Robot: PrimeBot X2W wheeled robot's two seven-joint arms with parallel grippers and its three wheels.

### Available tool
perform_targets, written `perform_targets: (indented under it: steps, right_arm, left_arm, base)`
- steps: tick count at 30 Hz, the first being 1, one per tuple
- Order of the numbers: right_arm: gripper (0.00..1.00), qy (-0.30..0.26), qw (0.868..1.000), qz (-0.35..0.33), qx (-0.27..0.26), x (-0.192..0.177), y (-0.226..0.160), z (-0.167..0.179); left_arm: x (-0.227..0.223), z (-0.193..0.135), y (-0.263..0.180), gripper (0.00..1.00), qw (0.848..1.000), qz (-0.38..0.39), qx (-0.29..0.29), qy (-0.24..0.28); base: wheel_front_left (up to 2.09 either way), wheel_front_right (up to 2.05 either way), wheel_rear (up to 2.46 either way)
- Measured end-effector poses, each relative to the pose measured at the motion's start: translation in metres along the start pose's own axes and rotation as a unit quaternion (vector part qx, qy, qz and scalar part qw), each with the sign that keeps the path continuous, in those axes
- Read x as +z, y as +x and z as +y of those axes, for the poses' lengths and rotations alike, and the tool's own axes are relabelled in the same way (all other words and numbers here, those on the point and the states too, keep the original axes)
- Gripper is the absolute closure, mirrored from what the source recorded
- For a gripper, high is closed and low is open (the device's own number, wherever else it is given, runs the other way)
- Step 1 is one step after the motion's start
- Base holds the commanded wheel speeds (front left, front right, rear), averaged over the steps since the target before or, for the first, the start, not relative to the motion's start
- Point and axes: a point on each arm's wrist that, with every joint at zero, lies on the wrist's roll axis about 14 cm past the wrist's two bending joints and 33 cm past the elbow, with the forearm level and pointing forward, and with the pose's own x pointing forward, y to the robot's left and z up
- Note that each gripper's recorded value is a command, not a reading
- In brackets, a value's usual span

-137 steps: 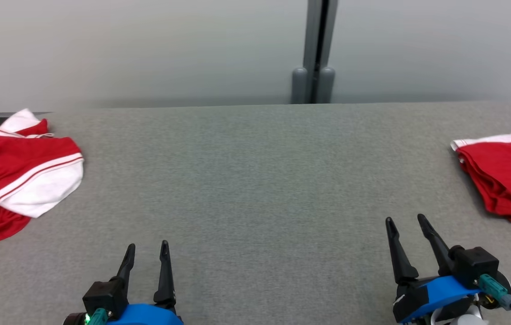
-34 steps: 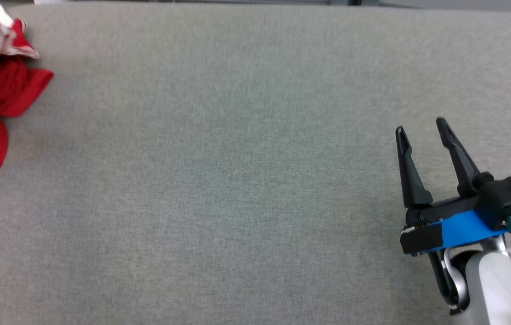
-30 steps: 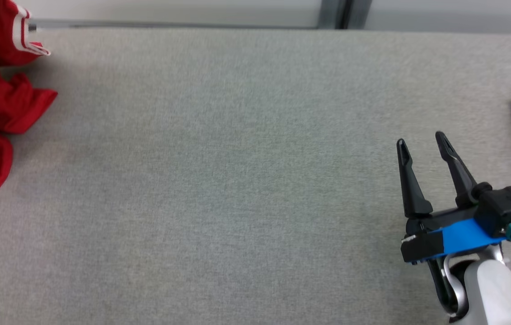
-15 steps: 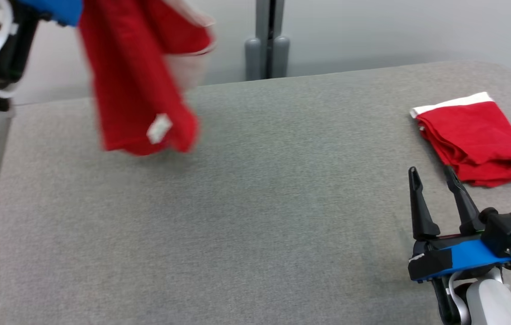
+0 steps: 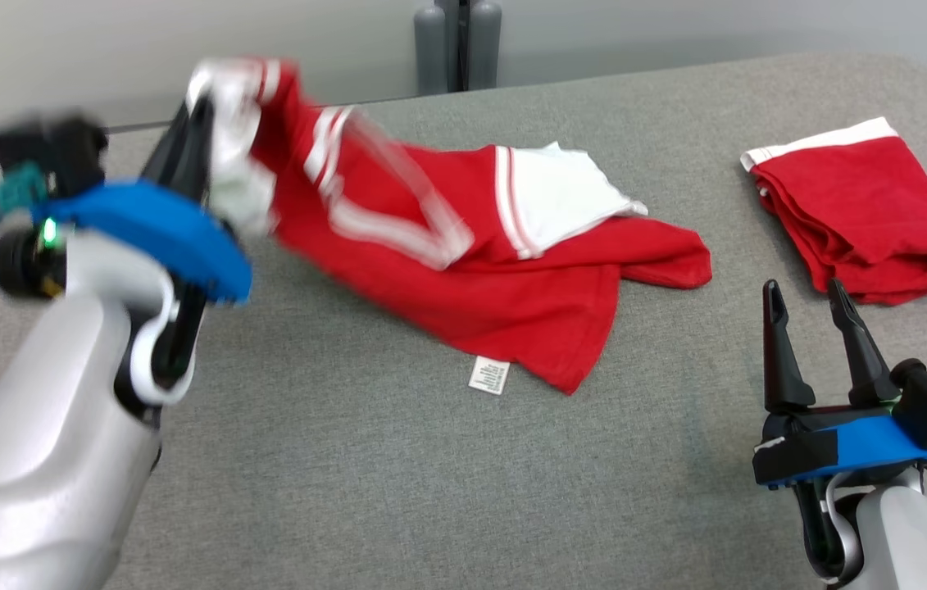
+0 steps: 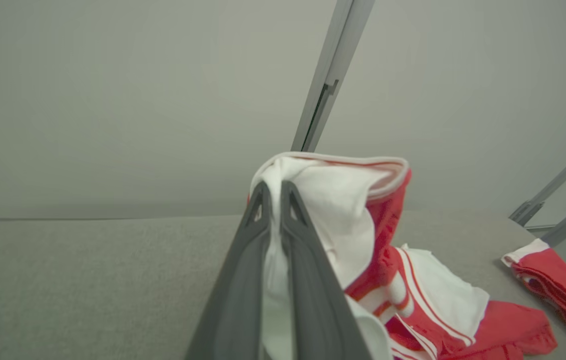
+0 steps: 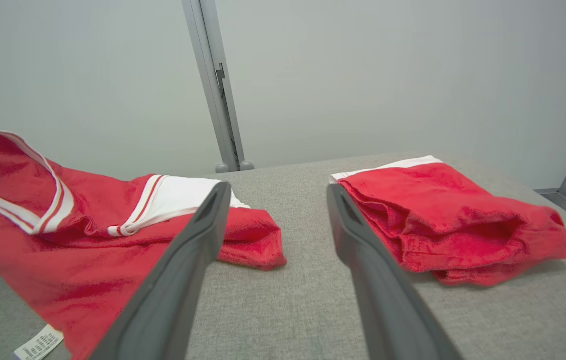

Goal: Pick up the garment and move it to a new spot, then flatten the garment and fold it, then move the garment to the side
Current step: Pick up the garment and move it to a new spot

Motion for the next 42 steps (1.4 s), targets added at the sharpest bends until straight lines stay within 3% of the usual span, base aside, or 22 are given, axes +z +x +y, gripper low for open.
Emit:
perform_targets:
  steps: [5, 10, 12, 13, 30, 42]
  right_arm:
    - [0.0, -0.001, 1.0, 0.02, 0.0, -0.016, 0.005, 0.0]
    - [0.0, -0.002, 1.0, 0.026, 0.0, -0.021, 0.008, 0.0]
    - [0.0, -0.003, 1.0, 0.028, 0.0, -0.022, 0.009, 0.0]
    - [0.0, -0.002, 1.0, 0.027, 0.002, -0.022, 0.01, 0.001]
    - [0.0, -0.01, 0.999, -0.001, 0.044, 0.002, -0.001, 0.03]
    - [0.0, -0.012, 0.998, 0.02, 0.066, -0.009, -0.033, 0.043]
  left_arm:
    - [-0.113, 0.081, -0.038, 1.0, 0.986, 0.111, 0.124, -0.014]
    - [-0.141, 0.101, -0.057, 1.0, 0.978, 0.13, 0.16, -0.023]
    - [-0.146, 0.102, -0.061, 0.05, 0.978, 0.129, 0.161, -0.027]
    - [-0.147, 0.102, -0.063, 0.0, 0.979, 0.125, 0.161, -0.029]
    - [-0.098, 0.064, -0.101, 0.0, 0.993, 0.022, 0.11, 0.026]
    - [-0.099, 0.033, -0.159, 0.0, 0.989, -0.022, 0.143, -0.011]
  base:
    - [0.0, 0.0, 0.0]
    - [0.0, 0.0, 0.0]
    - [0.0, 0.0, 0.0]
    - [0.0, 0.0, 0.0]
    - [0.0, 0.0, 0.0]
    - [0.0, 0.0, 0.0]
